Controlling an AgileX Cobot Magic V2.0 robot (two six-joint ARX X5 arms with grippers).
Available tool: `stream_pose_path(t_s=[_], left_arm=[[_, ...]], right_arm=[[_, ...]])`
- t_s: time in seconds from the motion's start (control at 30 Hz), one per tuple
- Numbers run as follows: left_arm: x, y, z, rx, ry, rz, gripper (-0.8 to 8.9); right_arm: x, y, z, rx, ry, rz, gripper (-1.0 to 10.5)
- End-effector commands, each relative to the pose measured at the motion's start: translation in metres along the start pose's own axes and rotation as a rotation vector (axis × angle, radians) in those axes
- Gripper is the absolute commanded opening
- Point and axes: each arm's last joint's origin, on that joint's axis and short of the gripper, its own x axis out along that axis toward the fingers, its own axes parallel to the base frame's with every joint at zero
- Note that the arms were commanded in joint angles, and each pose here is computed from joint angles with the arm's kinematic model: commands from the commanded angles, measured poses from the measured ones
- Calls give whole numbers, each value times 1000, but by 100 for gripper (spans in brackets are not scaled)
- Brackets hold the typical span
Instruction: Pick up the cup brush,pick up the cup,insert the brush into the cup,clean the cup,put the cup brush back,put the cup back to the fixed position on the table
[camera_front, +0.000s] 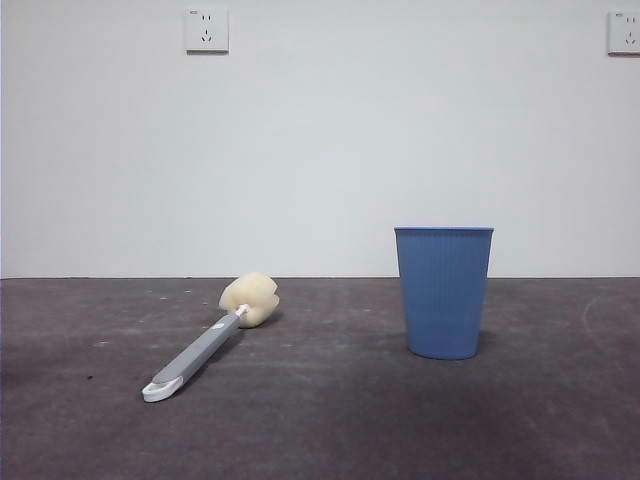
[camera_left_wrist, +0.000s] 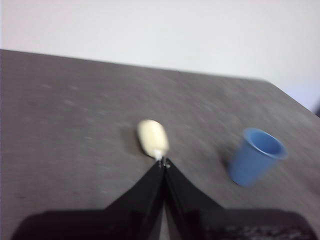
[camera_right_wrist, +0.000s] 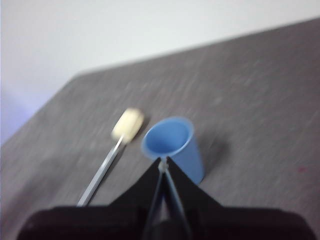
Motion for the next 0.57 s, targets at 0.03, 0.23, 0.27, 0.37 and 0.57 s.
stream_pose_path(t_s=[0.03, 0.23, 0.27, 0.37, 0.57], left_arm=[[-2, -5, 11, 60, 66, -72, -7], [-5, -14, 27, 73, 236, -221, -7], [-5, -15, 28, 74, 263, -243, -7], [-6, -17, 30, 64, 340, -275, -7], [-8, -17, 26, 41, 422, -284, -4]], right_arm=[[-5, 7, 15, -109, 110, 56, -11], [-11, 19, 37, -142, 326, 140, -11], [-12, 21, 39, -141, 362, 158, -11], [-13, 24, 41, -137, 445, 198, -11], [-11, 24, 40, -126, 483, 208, 5]])
